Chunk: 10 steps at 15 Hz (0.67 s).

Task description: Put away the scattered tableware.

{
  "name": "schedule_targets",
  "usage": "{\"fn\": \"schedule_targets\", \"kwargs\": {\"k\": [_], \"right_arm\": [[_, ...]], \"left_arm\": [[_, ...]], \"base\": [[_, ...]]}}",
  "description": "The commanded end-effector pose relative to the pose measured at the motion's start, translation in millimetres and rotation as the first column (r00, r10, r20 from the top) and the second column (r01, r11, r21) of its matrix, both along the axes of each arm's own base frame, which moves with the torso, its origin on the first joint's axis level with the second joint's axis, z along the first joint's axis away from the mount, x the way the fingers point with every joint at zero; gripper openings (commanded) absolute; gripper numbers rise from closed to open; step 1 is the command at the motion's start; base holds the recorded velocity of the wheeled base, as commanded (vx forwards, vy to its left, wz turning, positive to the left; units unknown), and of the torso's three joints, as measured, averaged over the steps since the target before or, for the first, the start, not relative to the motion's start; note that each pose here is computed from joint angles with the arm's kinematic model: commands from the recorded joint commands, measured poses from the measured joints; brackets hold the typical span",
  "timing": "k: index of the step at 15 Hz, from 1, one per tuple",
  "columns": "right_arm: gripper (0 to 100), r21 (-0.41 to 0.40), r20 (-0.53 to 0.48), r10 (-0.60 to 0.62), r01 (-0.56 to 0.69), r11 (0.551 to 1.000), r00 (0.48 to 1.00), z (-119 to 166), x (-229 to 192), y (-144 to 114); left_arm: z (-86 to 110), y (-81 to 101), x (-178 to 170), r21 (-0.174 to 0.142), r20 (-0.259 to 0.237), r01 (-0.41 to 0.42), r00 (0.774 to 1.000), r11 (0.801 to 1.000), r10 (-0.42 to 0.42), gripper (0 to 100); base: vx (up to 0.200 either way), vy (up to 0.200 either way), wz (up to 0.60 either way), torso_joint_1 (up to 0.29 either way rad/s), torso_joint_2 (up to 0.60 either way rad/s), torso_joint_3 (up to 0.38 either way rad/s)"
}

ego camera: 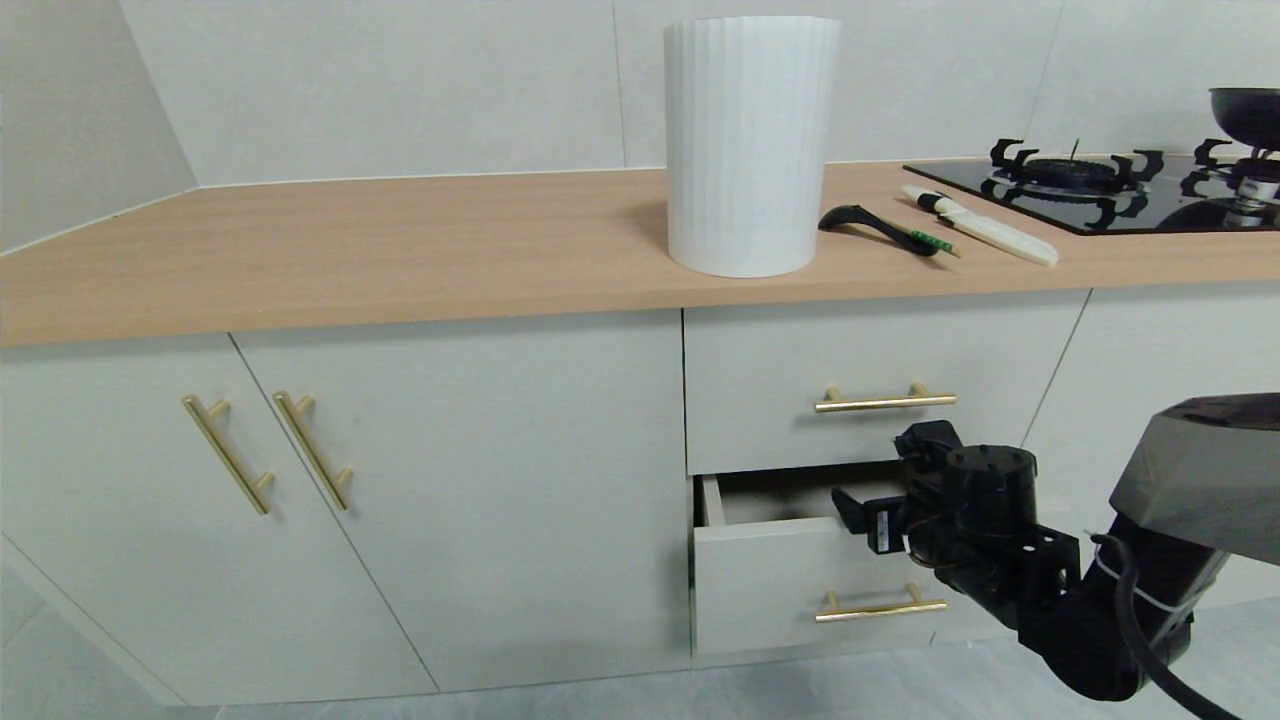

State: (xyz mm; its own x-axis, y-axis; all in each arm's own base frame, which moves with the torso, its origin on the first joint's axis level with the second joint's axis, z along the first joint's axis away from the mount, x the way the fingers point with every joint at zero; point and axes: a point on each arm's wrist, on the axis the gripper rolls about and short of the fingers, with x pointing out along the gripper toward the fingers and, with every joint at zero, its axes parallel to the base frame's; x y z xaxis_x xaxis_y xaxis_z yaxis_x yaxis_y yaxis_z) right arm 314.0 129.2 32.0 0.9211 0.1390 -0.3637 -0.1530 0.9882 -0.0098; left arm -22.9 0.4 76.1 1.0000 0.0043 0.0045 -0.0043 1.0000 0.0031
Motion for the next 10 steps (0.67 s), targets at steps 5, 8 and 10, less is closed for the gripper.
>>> {"fn": "schedule_targets", "kwargs": {"k": [5,8,10], "right_arm": [[100,-0.03,-0.097,0.022,-0.025,0.999,0.995,29,-24,-9],[100,-0.012,-0.177,0.1,-0.104,0.995,0.979,53,-43,-15],[100,-0.01,-0.233,0.125,-0.131,0.991,0.964,62,-52,-18]], "left_arm": [[0.1,0.0,0,0.0,0.0,0.0,1.0,1.0,0.0,100],[0.1,0.0,0,0.0,0.0,0.0,1.0,1.0,0.0,100],[0.1,0.0,0,0.0,0.0,0.0,1.0,1.0,0.0,100]], "base": [[0.0,0.0,0.0,0.0,0.0,0.0],[0.0,0.0,0.0,0.0,0.0,0.0],[0.0,0.0,0.0,0.0,0.0,0.0]]}}
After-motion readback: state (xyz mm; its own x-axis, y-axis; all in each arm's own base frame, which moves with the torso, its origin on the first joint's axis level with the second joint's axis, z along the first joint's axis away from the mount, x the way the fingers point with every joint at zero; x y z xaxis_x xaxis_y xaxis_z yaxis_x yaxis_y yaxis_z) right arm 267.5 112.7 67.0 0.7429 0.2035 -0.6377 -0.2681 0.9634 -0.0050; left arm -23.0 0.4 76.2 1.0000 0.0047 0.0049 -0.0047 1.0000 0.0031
